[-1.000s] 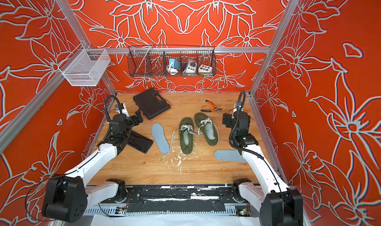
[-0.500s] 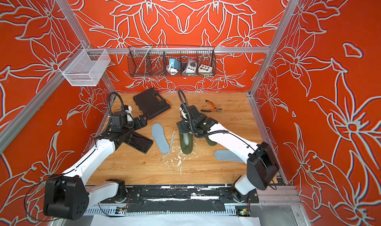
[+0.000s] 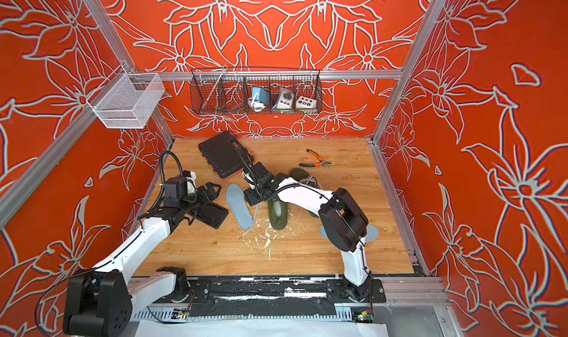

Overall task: Insert the insole into the shoe
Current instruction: Pick up the insole from the center of the board.

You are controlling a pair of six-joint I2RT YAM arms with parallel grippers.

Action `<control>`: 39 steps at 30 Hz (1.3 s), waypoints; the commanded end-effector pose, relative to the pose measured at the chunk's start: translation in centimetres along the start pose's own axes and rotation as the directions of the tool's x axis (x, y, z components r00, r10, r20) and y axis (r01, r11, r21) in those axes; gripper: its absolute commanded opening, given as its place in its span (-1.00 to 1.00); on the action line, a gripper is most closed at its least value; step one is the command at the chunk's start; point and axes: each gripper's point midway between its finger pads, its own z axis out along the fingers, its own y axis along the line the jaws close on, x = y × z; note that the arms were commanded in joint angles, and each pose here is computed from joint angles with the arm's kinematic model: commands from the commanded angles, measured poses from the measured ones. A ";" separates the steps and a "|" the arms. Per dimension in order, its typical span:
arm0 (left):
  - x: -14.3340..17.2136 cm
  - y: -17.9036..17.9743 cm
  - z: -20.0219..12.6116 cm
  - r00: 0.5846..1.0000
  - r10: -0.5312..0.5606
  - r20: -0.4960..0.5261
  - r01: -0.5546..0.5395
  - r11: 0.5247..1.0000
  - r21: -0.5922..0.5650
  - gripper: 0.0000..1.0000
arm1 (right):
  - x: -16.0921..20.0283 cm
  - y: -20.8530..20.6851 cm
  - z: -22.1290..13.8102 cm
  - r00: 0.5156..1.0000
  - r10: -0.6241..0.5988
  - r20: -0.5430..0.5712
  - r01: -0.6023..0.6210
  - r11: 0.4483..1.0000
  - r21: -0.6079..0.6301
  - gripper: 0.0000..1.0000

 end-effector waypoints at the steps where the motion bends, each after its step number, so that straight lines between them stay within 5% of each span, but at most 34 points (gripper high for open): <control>1: 0.0 -0.6 -0.3 0.999 -0.036 -0.008 0.037 0.998 0.048 0.79 | -0.8 1.4 1.2 1.000 0.018 -0.006 -0.018 0.998 -0.056 0.04; 19: 0.9 -0.8 1.0 0.997 -0.025 -0.072 0.032 0.994 0.102 0.73 | 1.6 2.1 7.7 0.990 0.074 -0.118 -0.087 0.991 -0.104 -0.25; 24: 0.8 -1.4 1.0 0.997 -0.011 -0.074 0.020 0.992 0.127 0.72 | 1.6 2.3 7.8 0.990 0.080 -0.114 -0.092 0.990 -0.109 -0.68; 27: 0.7 -1.7 1.0 0.997 -0.007 -0.075 0.017 0.990 0.140 0.70 | 0.8 2.4 6.8 0.993 0.078 -0.092 -0.087 0.991 -0.101 -1.00; 39: -0.9 -6.4 -0.3 0.997 0.036 -0.075 -0.009 0.944 0.329 0.55 | -2.3 1.6 -3.0 0.989 0.126 0.072 -0.120 0.990 -0.074 -1.00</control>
